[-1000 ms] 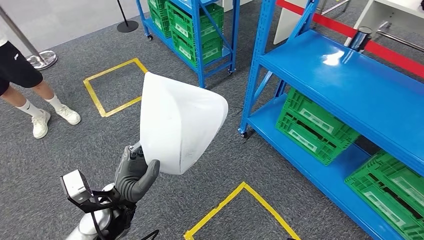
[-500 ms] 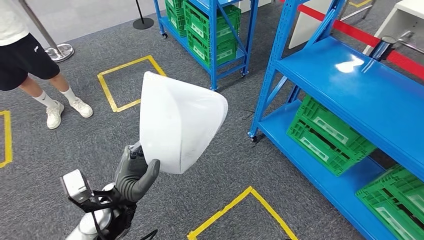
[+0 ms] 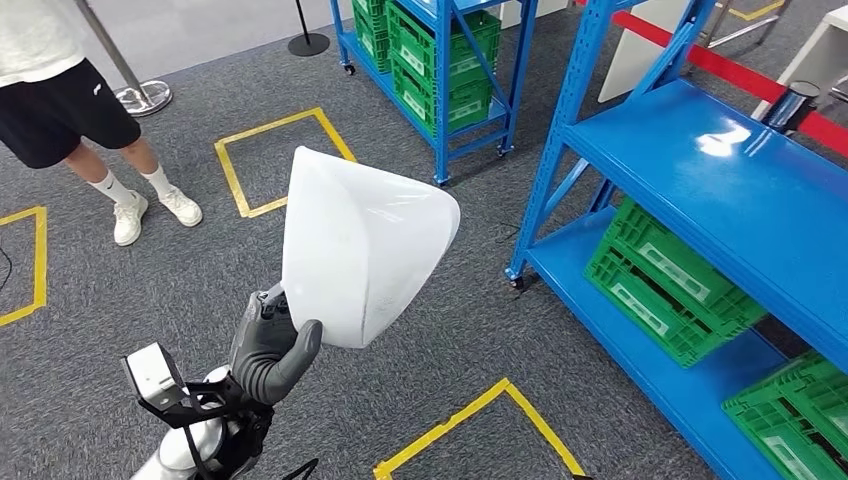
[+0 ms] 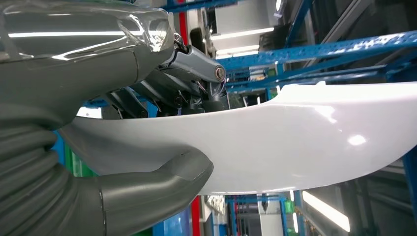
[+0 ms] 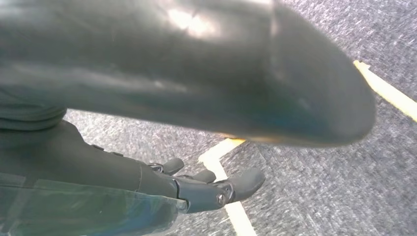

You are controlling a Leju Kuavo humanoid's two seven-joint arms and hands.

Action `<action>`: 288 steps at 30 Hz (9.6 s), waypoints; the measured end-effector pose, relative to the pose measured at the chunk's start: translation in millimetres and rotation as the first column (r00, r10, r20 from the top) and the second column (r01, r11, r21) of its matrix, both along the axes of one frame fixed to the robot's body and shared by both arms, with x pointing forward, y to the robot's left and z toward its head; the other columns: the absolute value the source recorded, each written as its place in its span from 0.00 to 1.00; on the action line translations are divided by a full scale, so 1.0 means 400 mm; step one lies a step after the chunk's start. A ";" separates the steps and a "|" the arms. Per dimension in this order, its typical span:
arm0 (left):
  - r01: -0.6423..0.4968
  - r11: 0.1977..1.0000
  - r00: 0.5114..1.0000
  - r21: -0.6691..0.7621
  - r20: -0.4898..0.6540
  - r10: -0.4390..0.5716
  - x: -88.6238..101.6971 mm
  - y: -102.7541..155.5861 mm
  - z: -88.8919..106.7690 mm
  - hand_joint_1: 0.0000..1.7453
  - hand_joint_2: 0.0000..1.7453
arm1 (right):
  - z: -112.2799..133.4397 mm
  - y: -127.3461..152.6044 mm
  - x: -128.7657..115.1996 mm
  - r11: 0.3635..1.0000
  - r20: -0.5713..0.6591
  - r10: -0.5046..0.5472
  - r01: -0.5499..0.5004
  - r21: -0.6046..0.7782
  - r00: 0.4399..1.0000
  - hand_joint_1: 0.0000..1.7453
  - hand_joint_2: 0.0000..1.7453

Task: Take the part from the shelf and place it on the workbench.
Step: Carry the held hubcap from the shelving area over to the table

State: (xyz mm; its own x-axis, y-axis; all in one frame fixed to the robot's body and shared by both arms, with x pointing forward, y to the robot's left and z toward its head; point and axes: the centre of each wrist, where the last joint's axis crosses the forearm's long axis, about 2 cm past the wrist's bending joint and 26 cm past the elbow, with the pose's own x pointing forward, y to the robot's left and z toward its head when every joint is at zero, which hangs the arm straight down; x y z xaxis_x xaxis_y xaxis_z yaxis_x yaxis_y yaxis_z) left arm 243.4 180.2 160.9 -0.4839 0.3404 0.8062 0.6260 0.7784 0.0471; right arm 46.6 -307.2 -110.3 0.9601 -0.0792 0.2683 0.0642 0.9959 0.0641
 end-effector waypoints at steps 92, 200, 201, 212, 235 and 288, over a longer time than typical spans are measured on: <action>-0.038 0.999 0.999 0.016 0.040 0.037 0.003 0.002 0.004 1.00 1.00 | 0.002 0.005 0.020 0.999 0.019 0.037 -0.037 0.000 0.999 0.00 0.00; 0.352 0.936 0.933 -0.012 -0.073 -0.351 0.038 -0.119 0.004 1.00 1.00 | 0.008 0.008 0.061 0.995 0.037 0.095 -0.095 -0.003 0.995 0.00 0.00; 0.348 0.938 0.935 -0.012 -0.074 -0.348 0.038 -0.118 0.003 1.00 1.00 | 0.008 0.010 0.064 0.995 0.039 0.096 -0.096 -0.002 0.995 0.00 0.00; 0.319 0.948 0.945 -0.009 -0.072 -0.319 0.042 -0.103 -0.002 1.00 1.00 | 0.009 0.019 0.069 0.995 0.045 0.101 -0.101 0.002 0.994 0.00 0.00; 0.313 0.949 0.948 -0.017 -0.059 -0.314 0.045 -0.103 0.007 1.00 1.00 | 0.009 0.020 0.071 0.995 0.046 0.101 -0.101 -0.001 0.994 0.00 0.00; 0.310 0.951 0.950 -0.017 -0.036 -0.310 0.042 -0.111 0.013 1.00 1.00 | 0.004 0.015 0.040 0.995 0.023 0.098 -0.098 -0.012 0.995 0.00 0.00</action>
